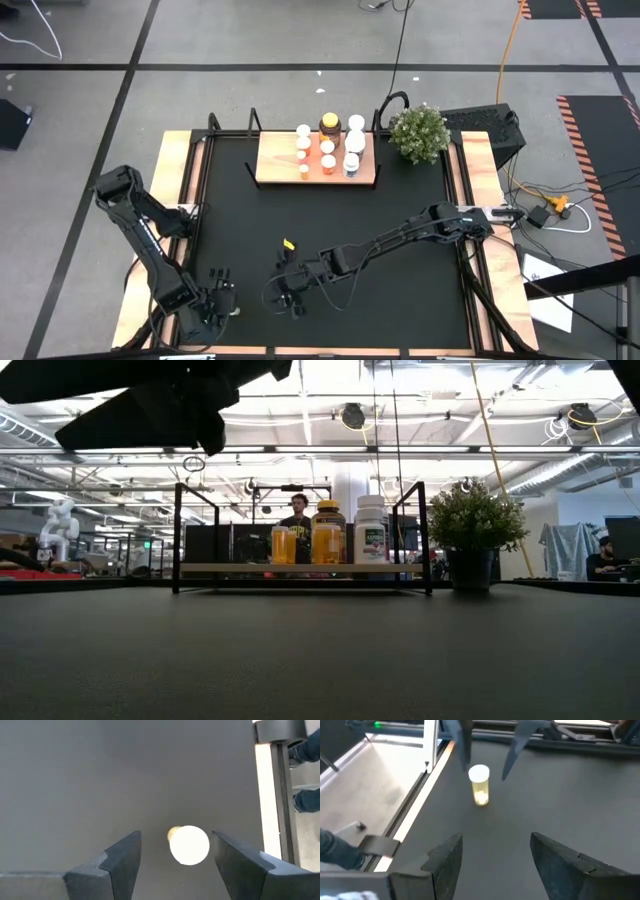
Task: Pick and place medicine bottles onto shelf by color
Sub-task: Put the light yellow pill bottle on the shelf
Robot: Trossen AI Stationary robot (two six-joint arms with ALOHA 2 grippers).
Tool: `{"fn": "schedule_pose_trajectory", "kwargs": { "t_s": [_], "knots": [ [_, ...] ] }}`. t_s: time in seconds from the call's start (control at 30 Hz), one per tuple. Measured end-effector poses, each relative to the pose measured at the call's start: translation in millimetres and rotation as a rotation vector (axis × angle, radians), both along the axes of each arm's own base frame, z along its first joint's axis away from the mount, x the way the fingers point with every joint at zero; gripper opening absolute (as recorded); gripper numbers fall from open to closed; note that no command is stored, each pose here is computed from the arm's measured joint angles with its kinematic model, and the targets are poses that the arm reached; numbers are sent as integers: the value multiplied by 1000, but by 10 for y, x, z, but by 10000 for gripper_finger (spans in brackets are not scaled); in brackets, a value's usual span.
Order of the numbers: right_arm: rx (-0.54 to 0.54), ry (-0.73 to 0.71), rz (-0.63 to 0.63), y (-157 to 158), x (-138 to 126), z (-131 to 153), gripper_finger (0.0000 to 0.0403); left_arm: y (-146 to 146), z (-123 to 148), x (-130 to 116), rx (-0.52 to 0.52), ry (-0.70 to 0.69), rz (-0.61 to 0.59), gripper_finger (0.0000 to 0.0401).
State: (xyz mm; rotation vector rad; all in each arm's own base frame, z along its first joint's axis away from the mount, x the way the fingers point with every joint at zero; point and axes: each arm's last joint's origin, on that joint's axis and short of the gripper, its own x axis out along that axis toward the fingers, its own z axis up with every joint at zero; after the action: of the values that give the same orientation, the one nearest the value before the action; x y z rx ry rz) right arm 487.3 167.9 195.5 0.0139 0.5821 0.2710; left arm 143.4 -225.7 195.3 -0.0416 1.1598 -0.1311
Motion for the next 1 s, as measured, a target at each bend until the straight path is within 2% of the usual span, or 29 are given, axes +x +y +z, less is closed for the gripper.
{"fn": "schedule_pose_trajectory", "kwargs": {
  "t_s": [0.23, 0.43, 0.63, 0.77, 1.0],
  "knots": [
    [-14, 15, 8, 33, -22, -15, 228, -5, -9, -10, 0, 31, -66, 241],
    [-37, -4, -49, -45, 10, -6, 228, -4, -10, -11, 22, 25, -120, 236],
    [-25, -3, -86, -140, 42, -4, 228, 29, -63, -21, 48, 29, -139, 179],
    [-14, 0, -102, -185, 56, -4, 228, 22, -119, -20, 25, 9, -159, 144],
    [2, 7, -117, -211, 62, -6, 228, 33, -146, -11, 21, -5, -159, 129]
  ]
}}
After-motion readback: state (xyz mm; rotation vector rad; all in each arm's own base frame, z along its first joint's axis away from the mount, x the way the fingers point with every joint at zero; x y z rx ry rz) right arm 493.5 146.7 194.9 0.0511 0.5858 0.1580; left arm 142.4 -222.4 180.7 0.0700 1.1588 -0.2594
